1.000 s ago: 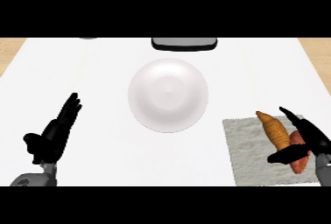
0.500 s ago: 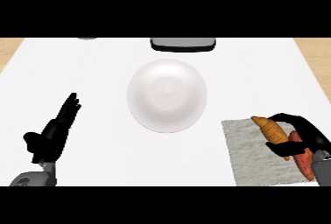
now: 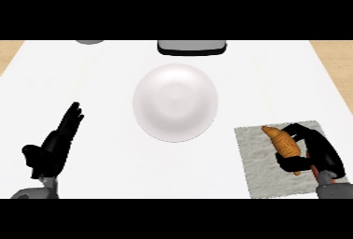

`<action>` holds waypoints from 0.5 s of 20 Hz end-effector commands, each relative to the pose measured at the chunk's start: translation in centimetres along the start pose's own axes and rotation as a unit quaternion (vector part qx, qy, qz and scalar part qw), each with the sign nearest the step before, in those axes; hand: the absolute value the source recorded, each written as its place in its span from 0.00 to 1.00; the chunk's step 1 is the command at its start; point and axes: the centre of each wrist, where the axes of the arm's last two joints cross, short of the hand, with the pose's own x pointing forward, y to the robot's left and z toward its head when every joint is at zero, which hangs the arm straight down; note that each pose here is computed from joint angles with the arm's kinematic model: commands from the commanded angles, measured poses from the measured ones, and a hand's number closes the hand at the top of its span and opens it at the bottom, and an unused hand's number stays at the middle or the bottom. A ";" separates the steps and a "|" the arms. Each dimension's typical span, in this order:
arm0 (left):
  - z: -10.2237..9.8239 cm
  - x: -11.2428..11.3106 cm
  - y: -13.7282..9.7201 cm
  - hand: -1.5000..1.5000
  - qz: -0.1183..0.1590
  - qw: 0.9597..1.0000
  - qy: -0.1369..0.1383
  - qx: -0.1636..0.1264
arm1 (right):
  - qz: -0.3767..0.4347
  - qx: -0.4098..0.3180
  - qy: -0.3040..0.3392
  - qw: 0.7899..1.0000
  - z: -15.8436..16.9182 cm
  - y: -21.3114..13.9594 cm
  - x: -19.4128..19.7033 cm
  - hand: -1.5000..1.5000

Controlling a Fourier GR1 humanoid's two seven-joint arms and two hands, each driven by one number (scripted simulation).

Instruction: Pick the croissant from the placemat and place it in the plate

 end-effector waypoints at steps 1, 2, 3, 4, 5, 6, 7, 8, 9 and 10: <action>0.3 -0.4 0.8 0.50 0.003 1.000 0.010 0.025 | 0.015 -0.075 0.088 0.993 3.8 4.4 -0.9 1.00; 0.9 -0.8 0.5 0.50 0.005 1.000 0.011 0.020 | 0.032 -0.095 0.118 0.988 4.6 4.9 -2.0 1.00; 0.7 -0.4 1.9 0.50 -0.002 1.000 0.010 0.027 | 0.022 -0.131 0.102 0.986 5.1 4.9 -0.3 1.00; 1.0 -0.6 1.5 0.50 -0.002 0.999 0.013 0.029 | 0.025 -0.146 0.101 0.984 6.1 5.5 0.4 1.00; 1.1 -0.8 1.3 0.50 0.001 1.000 0.012 0.029 | 0.016 -0.167 0.095 0.981 7.3 6.5 1.4 1.00; 0.7 -0.3 1.9 0.50 -0.004 1.000 0.006 0.030 | 0.007 -0.170 0.086 0.982 8.6 7.3 2.7 1.00; 0.9 -0.6 0.7 0.50 0.007 1.000 0.009 0.023 | -0.006 -0.188 0.080 0.979 9.8 7.0 3.7 1.00; 0.6 -0.6 0.4 0.50 -0.005 1.000 0.005 0.024 | -0.003 -0.201 0.080 0.976 10.8 7.8 5.0 1.00; 0.7 0.1 1.6 0.50 -0.010 1.000 0.009 0.015 | 0.019 -0.203 0.078 0.976 12.3 8.3 4.8 1.00; 0.6 -0.4 -0.1 0.50 -0.001 1.000 0.009 0.020 | 0.013 -0.217 0.072 0.974 13.3 7.9 6.3 1.00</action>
